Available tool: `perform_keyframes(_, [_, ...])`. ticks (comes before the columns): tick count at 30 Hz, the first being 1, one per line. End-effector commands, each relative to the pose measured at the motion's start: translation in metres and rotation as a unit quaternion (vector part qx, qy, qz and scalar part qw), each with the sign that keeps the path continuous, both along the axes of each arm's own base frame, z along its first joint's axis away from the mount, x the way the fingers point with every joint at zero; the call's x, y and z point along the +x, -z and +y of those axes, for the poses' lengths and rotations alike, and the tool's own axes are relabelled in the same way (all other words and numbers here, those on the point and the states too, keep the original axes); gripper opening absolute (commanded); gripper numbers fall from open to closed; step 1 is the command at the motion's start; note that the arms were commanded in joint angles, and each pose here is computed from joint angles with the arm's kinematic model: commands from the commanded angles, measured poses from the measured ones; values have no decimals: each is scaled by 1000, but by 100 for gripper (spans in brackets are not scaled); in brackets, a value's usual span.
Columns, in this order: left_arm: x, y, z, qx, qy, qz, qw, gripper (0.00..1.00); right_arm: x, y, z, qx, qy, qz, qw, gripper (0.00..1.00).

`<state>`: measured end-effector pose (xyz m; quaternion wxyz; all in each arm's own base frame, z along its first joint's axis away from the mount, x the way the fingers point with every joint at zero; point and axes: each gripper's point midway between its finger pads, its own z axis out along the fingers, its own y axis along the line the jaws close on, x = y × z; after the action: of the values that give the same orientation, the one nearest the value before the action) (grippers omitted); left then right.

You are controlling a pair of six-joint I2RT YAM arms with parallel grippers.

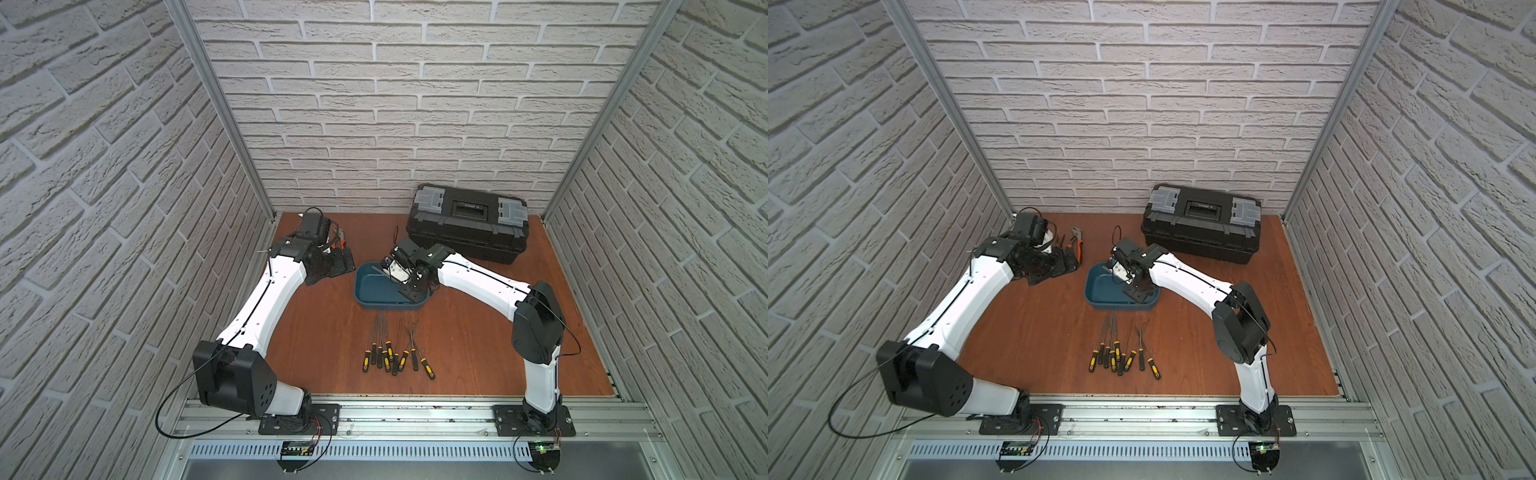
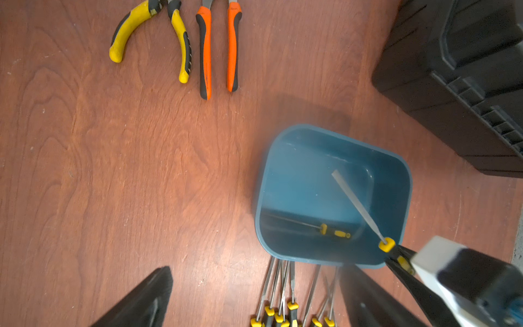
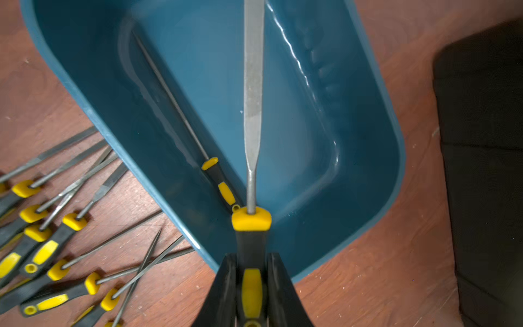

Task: Put the file tool into the storage box
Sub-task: Place the file tool in the storage box.

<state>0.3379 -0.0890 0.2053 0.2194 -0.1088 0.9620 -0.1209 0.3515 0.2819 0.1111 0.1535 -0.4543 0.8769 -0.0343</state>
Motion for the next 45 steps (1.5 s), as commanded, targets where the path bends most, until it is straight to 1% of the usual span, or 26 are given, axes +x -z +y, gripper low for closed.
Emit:
perform_keyframes(1, [-3, -7, 3, -1, -3, -8, 1000, 98, 5, 9, -3, -26, -33, -6, 999, 4])
perform_keyframes(9, [-11, -1, -1, -6, 3, 12, 1000, 98, 15, 29, 7, -33, -71, -13, 997, 4])
perform_keyframes(17, [-15, 8, -9, -11, -5, 27, 1000, 98, 12, 43, 20, -27, -99, 9, 995, 8])
perform_keyframes(21, [-13, 11, -11, -10, -6, 31, 999, 98, 11, 44, 21, -25, -95, 10, 995, 15])
perform_keyframes(23, [-12, 13, -12, -11, -7, 34, 999, 98, 12, 42, 22, -22, -89, 10, 996, 24])
perform_keyframes(25, [-10, 14, -14, -12, -8, 36, 999, 98, 13, 40, 22, -22, -77, 12, 997, 32])
perform_keyframes(28, [-7, 13, -14, -12, -10, 36, 999, 98, 16, 34, 22, -16, -59, 6, 998, 36])
perform_keyframes(32, [-7, 12, -12, -8, -15, 35, 999, 98, 19, 15, 24, 14, -33, -14, 999, 47])
perform_keyframes(34, [-9, 12, -11, -7, -20, 37, 999, 98, 21, 4, 23, 32, -10, -21, 999, 47])
perform_keyframes(37, [-13, 13, -11, -4, -23, 39, 999, 98, 22, -16, 20, 78, 34, -30, 996, 48])
perform_keyframes(38, [-14, 15, -11, -2, -22, 42, 999, 98, 21, -30, 17, 101, 52, -39, 993, 48])
perform_keyframes(41, [-21, 19, -14, 5, -17, 54, 998, 98, 18, -51, 7, 148, 118, -55, 980, 48])
perform_keyframes(45, [-29, 26, -24, 12, -1, 65, 998, 98, -1, -65, -6, 196, 190, -45, 961, 48])
